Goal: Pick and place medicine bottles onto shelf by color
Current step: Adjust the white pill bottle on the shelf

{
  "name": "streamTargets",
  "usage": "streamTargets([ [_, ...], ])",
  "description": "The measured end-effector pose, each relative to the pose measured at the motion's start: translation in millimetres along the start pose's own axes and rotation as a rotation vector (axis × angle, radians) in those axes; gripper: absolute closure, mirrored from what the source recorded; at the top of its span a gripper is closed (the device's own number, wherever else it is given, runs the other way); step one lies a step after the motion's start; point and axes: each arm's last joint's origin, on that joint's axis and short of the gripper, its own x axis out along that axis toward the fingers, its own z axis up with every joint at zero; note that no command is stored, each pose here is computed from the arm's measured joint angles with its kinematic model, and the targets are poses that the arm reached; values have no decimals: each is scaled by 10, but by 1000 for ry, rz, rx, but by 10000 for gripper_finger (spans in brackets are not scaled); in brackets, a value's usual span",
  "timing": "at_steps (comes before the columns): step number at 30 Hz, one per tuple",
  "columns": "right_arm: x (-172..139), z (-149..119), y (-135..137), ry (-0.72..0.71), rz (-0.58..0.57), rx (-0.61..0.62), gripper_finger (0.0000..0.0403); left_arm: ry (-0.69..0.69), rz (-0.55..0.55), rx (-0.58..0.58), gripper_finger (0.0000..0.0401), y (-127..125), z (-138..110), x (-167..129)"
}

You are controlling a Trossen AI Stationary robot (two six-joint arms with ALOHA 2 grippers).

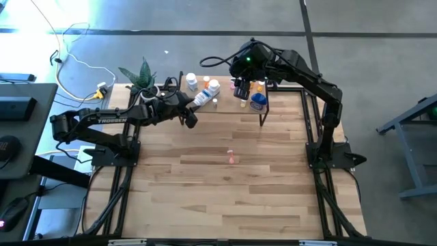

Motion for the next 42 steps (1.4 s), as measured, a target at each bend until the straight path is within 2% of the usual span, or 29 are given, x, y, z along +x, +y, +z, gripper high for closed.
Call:
streamTargets([
  [10, 1, 0, 0, 0, 0, 0, 199, -42, 21, 4, 243, 26, 47, -97],
  [18, -1, 0, 0, 0, 0, 0, 199, -67, -13, 21, 243, -60, 71, -165],
  [22, -1, 1, 0, -1, 0, 0, 199, -47, 6, 40, 243, -101, 47, -196],
  [36, 0, 0, 1, 0, 0, 2, 199, -50, 24, 51, 243, -30, 80, -511],
  [42, 0, 6, 8, -13, 30, 5, 199, -72, -2, 113, 243, -4, 96, -692],
])
